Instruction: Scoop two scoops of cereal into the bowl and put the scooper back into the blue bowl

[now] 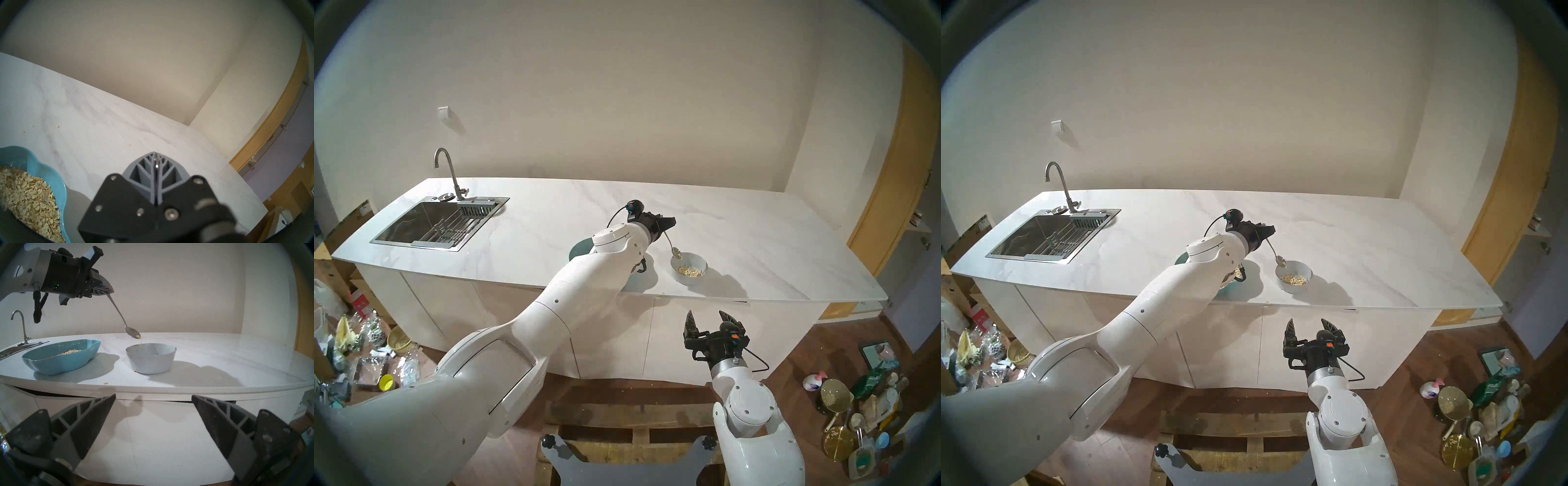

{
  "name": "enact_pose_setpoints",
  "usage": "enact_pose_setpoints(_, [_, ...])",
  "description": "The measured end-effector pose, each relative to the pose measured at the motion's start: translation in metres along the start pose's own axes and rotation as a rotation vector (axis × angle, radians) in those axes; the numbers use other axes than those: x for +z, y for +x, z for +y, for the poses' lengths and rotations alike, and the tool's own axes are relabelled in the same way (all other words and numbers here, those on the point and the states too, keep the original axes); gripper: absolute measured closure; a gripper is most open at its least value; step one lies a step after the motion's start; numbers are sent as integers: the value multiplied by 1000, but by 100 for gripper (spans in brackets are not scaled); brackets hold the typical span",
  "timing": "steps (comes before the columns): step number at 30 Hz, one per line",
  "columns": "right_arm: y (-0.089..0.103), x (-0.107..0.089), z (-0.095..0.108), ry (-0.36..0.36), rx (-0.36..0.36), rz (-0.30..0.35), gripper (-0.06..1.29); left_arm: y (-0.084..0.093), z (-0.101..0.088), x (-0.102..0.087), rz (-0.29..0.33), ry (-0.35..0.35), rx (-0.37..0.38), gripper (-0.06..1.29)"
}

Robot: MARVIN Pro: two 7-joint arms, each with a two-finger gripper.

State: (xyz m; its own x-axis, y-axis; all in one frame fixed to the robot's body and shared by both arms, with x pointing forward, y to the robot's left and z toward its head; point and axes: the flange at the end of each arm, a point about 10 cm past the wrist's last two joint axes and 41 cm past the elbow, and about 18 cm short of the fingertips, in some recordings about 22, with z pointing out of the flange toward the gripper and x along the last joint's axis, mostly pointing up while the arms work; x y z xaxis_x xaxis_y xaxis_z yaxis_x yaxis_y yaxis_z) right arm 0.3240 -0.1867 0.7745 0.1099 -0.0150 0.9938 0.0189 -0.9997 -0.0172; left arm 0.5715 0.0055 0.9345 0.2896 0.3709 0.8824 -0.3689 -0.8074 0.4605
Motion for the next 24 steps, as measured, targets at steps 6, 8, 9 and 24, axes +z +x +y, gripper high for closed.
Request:
enact_pose_setpoints(6, [0, 0, 0, 0, 0, 0, 2, 0, 8, -1, 12, -38, 46, 125])
enact_pose_setpoints(8, [0, 0, 0, 0, 0, 0, 2, -1, 11, -1, 11, -54, 60, 125])
enact_pose_setpoints(9, [0, 0, 0, 0, 0, 0, 2, -1, 13, -2, 11, -62, 67, 125])
enact_pose_setpoints(24, [0, 0, 0, 0, 0, 0, 2, 15, 7, -4, 36, -35, -116, 125])
